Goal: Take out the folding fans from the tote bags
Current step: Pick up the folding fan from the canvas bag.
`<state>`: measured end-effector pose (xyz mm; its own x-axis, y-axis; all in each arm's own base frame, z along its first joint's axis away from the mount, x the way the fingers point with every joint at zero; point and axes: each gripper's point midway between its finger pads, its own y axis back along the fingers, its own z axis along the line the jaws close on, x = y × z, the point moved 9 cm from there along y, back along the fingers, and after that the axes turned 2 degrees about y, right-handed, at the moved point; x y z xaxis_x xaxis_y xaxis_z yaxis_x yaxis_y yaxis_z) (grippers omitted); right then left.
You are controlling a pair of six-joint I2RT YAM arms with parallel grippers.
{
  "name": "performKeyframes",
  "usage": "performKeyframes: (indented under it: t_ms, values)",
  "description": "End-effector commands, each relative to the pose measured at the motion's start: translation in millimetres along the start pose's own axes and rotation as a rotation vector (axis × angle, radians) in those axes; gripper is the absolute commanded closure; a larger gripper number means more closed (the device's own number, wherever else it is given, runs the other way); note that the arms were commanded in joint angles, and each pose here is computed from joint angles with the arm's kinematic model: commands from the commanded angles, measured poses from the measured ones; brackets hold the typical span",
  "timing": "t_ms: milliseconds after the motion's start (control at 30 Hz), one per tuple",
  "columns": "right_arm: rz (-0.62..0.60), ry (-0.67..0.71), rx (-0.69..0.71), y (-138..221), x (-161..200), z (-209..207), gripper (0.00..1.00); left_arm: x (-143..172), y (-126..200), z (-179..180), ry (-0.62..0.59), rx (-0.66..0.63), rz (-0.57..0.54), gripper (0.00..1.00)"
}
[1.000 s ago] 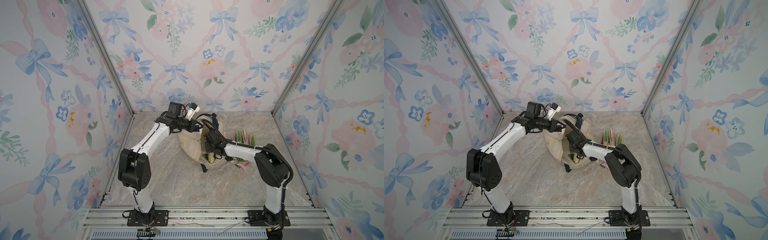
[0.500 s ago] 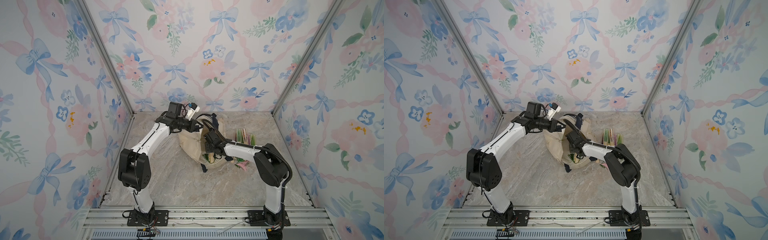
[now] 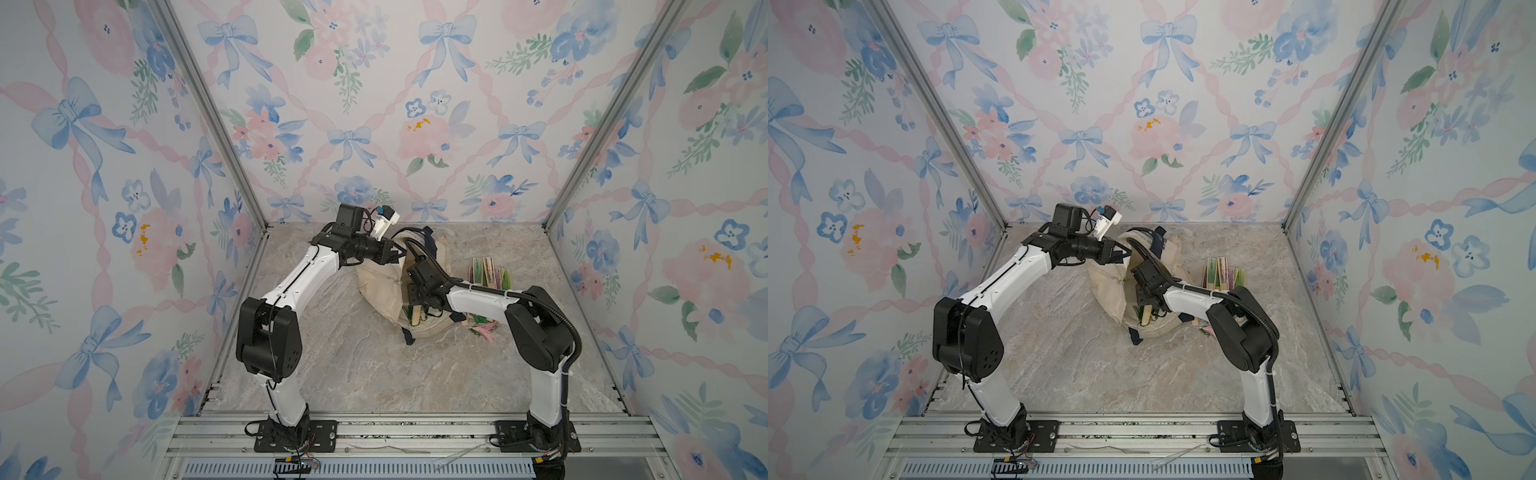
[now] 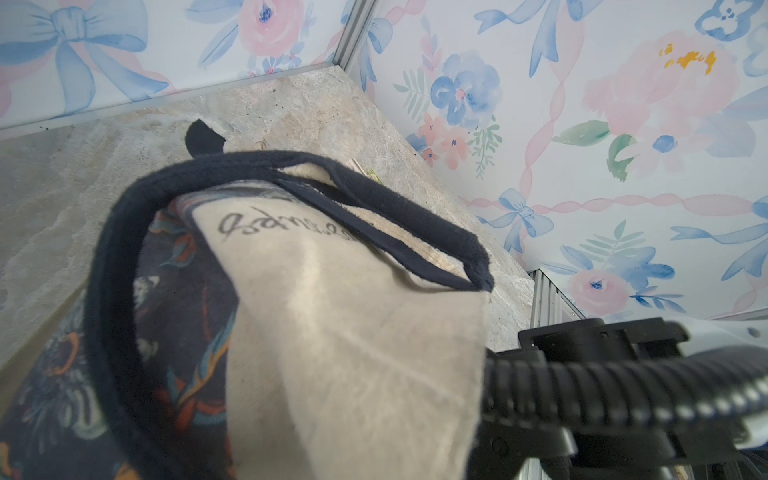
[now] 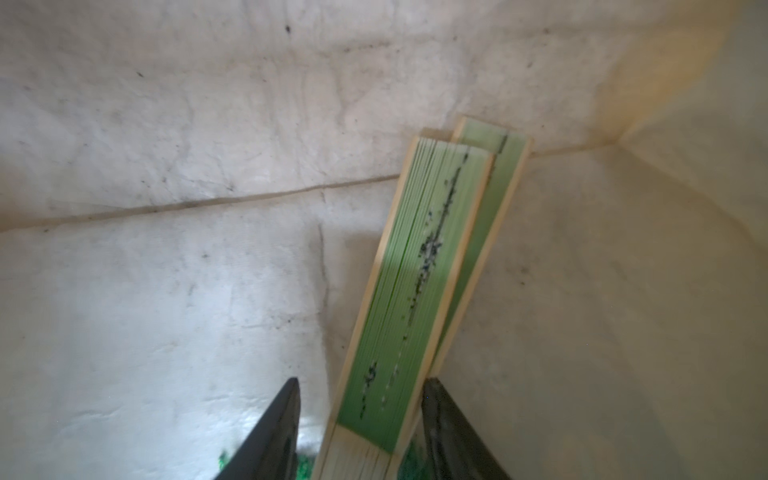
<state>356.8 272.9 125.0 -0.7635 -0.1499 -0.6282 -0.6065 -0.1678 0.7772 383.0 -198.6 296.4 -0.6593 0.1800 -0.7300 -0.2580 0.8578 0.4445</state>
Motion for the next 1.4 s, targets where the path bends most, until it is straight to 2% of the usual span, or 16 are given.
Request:
performKeyframes:
  t_ms: [0,200,467,933,1367]
  values:
    - [-0.010,0.018,-0.064,-4.1,-1.5,5.4,0.52,-7.8,-1.9,-11.8,-0.048,0.057,-0.020,1.00]
    - [-0.002,-0.014,-0.074,-7.7,-1.2,3.8,0.52,-7.1,-2.5,-12.0,-0.047,0.058,-0.018,1.00]
    - [-0.016,-0.038,-0.190,-12.9,-3.4,10.8,0.53,-7.4,-3.7,-12.3,-0.050,0.059,-0.017,1.00]
    - [0.081,-0.066,-0.129,-28.0,6.6,4.2,0.53,-8.3,-4.2,-13.0,-0.053,0.065,-0.017,1.00]
    - [0.030,0.074,-0.372,-17.5,4.4,41.4,0.54,-10.1,-8.2,-11.0,-0.049,0.070,-0.014,1.00]
